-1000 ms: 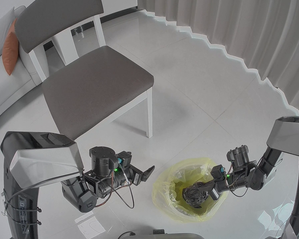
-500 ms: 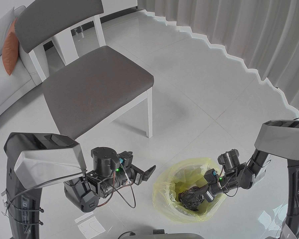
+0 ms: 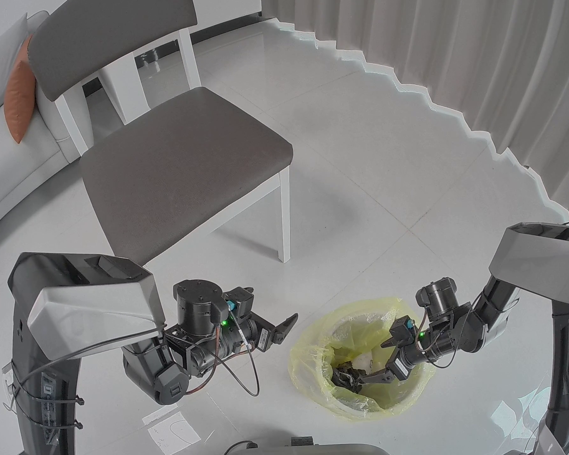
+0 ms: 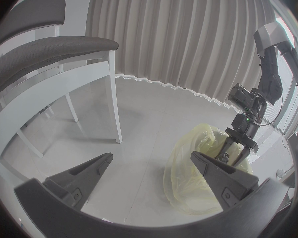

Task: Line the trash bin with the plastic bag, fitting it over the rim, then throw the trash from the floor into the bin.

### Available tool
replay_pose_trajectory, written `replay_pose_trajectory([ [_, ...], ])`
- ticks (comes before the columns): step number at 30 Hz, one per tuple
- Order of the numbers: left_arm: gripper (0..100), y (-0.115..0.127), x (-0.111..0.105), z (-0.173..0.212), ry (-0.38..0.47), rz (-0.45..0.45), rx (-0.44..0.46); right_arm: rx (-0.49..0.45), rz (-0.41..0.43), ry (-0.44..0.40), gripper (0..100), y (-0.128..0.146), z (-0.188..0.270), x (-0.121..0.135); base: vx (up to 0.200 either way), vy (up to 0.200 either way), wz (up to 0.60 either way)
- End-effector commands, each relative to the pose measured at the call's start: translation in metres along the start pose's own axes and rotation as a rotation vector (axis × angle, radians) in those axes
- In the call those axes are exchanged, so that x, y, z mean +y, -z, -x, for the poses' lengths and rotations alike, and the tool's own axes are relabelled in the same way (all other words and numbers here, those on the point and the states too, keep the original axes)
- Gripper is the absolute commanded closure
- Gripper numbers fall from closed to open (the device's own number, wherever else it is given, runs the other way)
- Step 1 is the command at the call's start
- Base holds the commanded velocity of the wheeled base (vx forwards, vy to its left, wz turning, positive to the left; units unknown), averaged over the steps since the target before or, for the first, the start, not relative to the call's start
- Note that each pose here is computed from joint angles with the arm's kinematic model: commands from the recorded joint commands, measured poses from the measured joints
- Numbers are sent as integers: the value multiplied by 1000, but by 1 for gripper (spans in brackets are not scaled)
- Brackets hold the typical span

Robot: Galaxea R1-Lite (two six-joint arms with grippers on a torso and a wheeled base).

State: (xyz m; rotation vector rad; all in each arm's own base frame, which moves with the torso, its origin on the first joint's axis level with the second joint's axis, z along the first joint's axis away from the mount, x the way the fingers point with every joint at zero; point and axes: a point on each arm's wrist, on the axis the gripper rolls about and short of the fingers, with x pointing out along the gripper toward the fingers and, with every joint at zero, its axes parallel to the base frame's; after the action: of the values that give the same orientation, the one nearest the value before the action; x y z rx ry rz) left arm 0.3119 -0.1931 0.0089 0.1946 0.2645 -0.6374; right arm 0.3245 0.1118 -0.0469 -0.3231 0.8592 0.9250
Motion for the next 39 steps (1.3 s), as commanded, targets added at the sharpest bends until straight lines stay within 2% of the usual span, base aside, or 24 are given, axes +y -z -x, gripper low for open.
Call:
replay_pose_trajectory([
  [1,0,0,-3,1,7,0,0,-37,18,20,0,-10,19,4,0,0,0],
  [12,0,7,-10,10,19,-2,-6,-132,8,112,0,-9,81,12,0,0,0],
  [13,0,11,-11,13,22,0,6,-160,2,147,0,-6,96,14,0,0,0],
  [17,0,30,-17,11,38,1,56,-196,-9,199,0,1,119,16,0,0,0],
  [21,0,62,-22,1,55,-6,117,-234,-6,243,0,3,143,25,0,0,0],
  [24,0,77,-28,-5,86,-11,141,-266,3,277,0,3,159,30,0,0,0],
  [30,0,84,-43,-20,134,-25,148,-314,7,340,0,1,182,30,0,0,0],
  [34,0,83,-44,-32,139,-25,193,-335,10,368,0,1,191,30,0,0,0],
  [39,0,70,-38,-56,125,-48,234,-348,4,399,0,2,200,28,0,0,0],
])
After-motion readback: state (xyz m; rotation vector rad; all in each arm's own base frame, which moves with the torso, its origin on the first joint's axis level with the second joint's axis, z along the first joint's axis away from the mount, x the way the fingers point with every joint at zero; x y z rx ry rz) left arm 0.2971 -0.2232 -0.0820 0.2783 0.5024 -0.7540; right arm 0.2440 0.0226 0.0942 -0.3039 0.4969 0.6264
